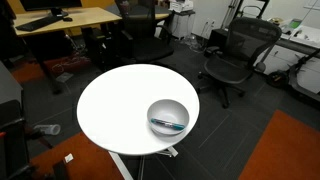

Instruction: Take the marker from the bowl and put it on the table

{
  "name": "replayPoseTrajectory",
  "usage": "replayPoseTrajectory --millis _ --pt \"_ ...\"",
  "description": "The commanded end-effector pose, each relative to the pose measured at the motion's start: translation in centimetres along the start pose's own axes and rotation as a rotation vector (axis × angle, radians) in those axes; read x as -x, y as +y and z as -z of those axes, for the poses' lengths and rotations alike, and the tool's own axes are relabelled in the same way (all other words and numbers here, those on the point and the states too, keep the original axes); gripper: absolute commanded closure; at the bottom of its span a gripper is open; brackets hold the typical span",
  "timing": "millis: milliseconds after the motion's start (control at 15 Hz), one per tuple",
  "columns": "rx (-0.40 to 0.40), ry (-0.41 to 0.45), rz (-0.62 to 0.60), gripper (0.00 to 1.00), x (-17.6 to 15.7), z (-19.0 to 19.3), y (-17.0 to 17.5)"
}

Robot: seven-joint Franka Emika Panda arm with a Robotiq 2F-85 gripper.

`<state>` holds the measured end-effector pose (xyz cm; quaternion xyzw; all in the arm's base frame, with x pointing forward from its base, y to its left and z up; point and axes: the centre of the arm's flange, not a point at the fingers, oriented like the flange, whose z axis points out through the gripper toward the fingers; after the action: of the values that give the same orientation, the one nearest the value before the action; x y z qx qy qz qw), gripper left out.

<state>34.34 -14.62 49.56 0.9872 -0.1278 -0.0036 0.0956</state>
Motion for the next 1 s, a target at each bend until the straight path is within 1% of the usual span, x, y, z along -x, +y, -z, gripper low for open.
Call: replayPoseTrajectory --millis 0,400,667,933 --pt "0.000 0.000 0.000 0.00 0.0 0.0 0.0" --pt "0.000 0.000 0.000 0.00 0.0 0.0 0.0" --pt "-0.013 0.023 -0.005 0.00 -1.3 0.1 -0.1" --pt "-0.034 0.068 -0.047 0.00 -3.5 0.2 0.1"
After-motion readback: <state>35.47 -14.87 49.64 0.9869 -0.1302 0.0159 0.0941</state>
